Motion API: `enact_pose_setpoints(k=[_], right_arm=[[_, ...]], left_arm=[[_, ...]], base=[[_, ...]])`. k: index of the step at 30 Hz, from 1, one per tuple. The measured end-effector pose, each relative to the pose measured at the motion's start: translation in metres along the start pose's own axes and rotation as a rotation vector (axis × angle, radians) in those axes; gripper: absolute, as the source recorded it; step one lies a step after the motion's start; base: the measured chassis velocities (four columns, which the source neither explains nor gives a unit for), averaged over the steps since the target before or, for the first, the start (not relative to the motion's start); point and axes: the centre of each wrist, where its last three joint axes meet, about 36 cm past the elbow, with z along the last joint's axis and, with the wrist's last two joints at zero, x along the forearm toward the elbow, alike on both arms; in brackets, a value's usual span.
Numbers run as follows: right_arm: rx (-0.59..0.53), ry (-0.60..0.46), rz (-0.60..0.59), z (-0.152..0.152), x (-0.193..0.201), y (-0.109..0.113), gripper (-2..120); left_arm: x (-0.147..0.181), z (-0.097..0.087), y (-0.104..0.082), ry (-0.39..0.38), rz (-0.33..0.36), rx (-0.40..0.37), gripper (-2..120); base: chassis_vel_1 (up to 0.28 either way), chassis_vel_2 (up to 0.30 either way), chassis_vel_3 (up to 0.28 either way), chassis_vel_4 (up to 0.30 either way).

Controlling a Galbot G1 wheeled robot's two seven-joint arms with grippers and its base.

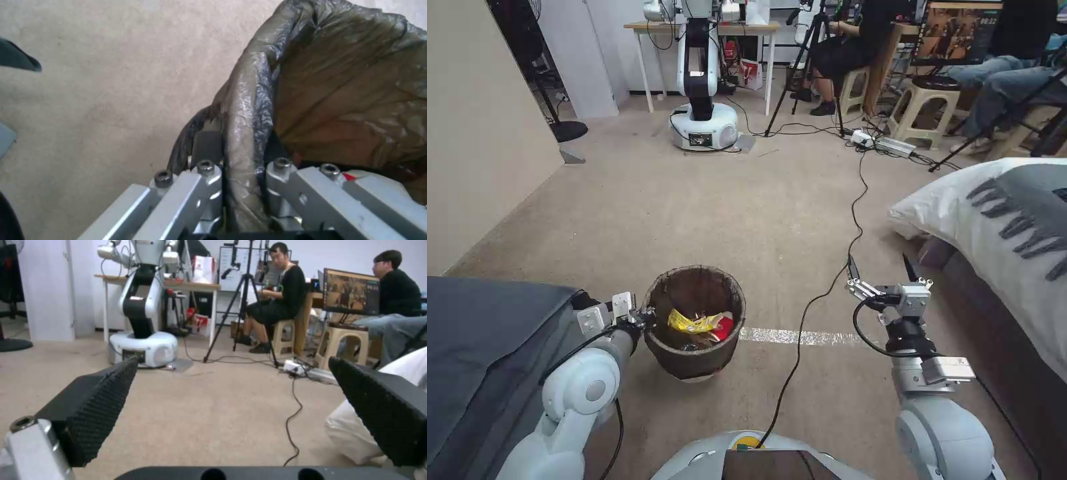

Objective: Pick up the trash bin, then pick up the garbage from the floor and place it into the trash bin.

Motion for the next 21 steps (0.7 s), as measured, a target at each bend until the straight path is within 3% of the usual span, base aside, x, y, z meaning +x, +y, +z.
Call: enact_pose_setpoints(k=[21], right_arm=[[-0.005, -0.002, -0.018, 0.0, -0.003, 0.002, 100]], left_arm=[[-0.028, 0.019, 0.007, 0.062, -0.014, -0.005, 6]], base=[[0.0, 0.0, 0.0, 0.0]])
